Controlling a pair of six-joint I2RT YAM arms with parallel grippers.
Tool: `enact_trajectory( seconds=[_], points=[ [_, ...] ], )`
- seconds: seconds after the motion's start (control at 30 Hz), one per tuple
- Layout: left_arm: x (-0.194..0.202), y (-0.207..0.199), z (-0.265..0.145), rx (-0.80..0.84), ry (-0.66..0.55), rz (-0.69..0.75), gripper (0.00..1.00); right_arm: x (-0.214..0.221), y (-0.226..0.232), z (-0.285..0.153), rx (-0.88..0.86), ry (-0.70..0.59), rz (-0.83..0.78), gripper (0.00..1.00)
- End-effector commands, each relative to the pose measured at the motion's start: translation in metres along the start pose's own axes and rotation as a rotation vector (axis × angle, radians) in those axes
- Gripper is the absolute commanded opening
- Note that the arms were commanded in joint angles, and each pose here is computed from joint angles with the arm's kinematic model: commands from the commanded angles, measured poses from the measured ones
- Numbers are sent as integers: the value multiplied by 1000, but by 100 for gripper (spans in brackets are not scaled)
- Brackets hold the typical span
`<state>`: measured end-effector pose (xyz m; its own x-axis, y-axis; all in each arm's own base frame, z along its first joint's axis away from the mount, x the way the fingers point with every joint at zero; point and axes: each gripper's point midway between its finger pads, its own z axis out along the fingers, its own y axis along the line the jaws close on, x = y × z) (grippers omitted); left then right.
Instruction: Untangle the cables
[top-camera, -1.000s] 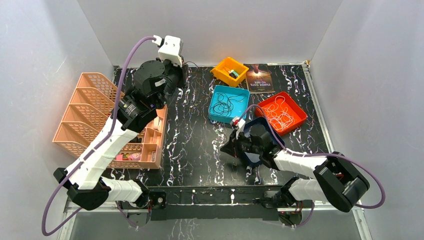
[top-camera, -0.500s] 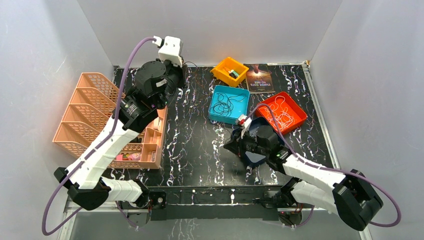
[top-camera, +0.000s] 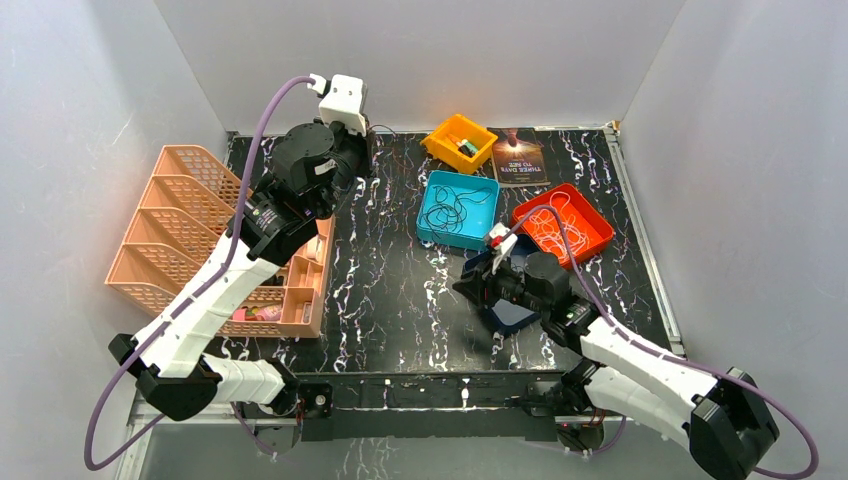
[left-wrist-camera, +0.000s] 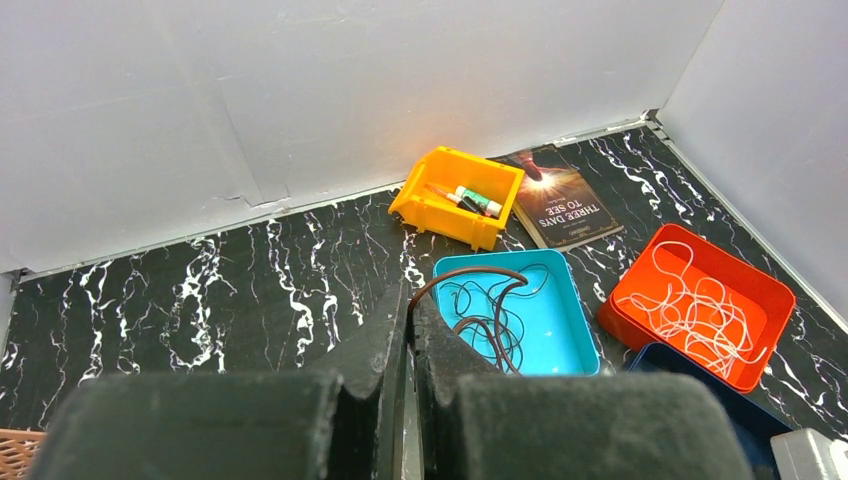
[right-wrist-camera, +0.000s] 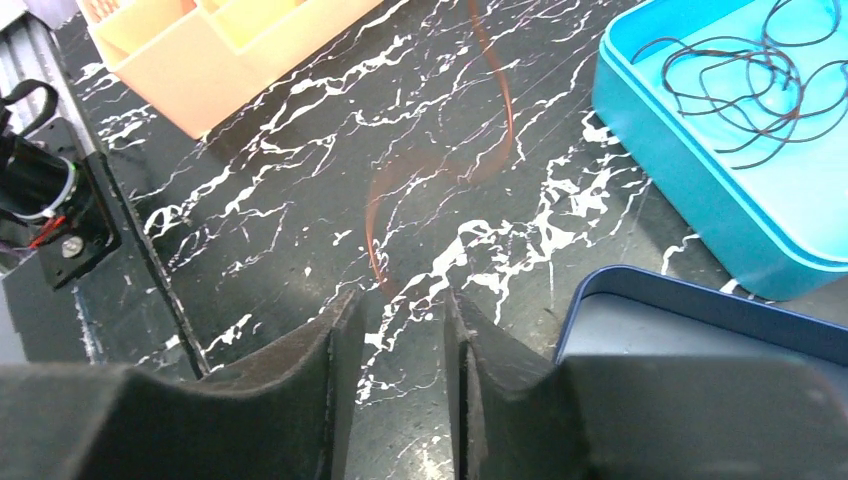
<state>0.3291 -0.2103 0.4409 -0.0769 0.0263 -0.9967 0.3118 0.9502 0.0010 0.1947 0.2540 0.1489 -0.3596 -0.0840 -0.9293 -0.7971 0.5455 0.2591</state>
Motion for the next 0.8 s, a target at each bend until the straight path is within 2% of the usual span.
enact_trajectory(
  seconds=[0.0, 0.77],
  points=[
    [-12, 3, -5, -11, -38, -17, 0, -33, -2, -6, 40, -79, -53, 45],
    [-7, 0, 1, -3, -27, -1, 0, -53, -13, -27, 151, -149, -34, 57]
  ],
)
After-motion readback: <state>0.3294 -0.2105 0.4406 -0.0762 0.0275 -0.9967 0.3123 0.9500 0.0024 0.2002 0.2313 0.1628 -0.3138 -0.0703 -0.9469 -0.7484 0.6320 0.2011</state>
